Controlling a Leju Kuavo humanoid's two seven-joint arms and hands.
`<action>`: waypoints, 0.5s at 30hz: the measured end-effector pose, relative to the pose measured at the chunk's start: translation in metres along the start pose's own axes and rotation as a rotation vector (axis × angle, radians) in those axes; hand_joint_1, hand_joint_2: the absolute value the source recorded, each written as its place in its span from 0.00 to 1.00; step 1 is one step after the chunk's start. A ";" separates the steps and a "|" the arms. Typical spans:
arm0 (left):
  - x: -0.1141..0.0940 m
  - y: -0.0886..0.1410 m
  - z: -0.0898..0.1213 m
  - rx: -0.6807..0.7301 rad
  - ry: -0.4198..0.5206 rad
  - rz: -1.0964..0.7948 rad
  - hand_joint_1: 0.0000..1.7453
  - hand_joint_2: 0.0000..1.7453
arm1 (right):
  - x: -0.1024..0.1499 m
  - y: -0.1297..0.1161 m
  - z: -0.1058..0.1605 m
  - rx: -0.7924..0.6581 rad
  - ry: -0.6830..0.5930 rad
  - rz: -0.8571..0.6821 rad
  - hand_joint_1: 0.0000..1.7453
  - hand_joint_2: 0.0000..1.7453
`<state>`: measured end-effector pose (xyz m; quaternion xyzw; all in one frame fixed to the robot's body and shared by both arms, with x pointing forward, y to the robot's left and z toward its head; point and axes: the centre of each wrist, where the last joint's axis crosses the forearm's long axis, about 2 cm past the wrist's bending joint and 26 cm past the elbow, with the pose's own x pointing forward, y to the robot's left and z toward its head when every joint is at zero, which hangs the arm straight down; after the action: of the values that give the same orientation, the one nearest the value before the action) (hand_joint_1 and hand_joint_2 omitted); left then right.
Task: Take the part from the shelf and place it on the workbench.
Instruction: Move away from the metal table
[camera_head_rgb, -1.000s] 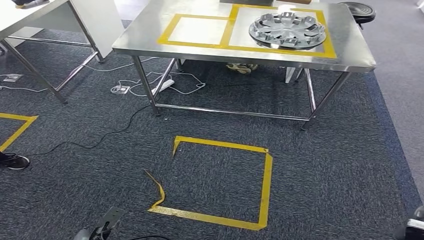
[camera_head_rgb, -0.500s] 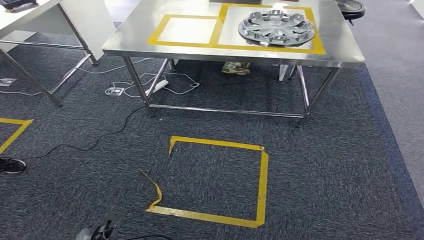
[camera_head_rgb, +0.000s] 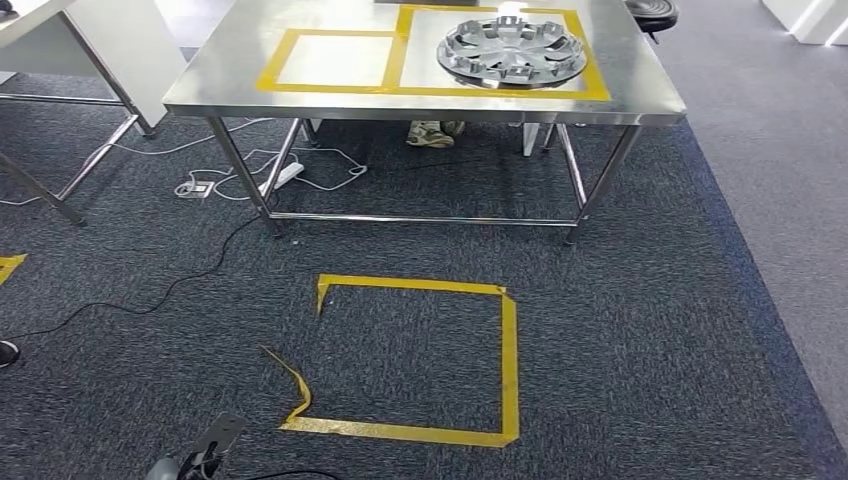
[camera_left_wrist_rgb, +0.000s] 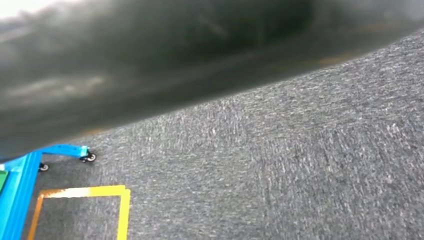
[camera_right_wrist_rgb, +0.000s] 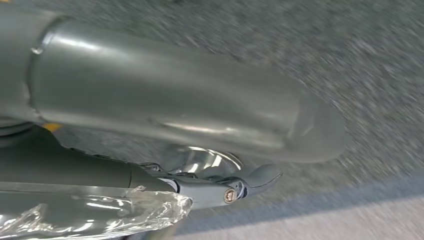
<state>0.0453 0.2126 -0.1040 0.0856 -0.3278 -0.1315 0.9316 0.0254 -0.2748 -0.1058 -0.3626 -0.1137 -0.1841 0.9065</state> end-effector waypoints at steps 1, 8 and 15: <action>0.000 0.000 0.000 0.000 0.000 0.001 0.00 0.00 | -0.001 0.002 0.002 0.008 0.004 0.002 0.00 0.00; -0.002 0.001 0.001 0.003 0.002 0.002 0.00 0.00 | -0.001 0.008 0.007 0.061 0.012 0.015 0.00 0.00; -0.001 0.001 0.000 0.004 -0.002 0.003 0.00 0.00 | 0.002 0.015 0.011 0.118 -0.007 0.036 0.00 0.00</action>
<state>0.0450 0.2138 -0.1042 0.0869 -0.3289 -0.1297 0.9313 0.0329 -0.2574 -0.1061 -0.3110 -0.1209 -0.1595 0.9291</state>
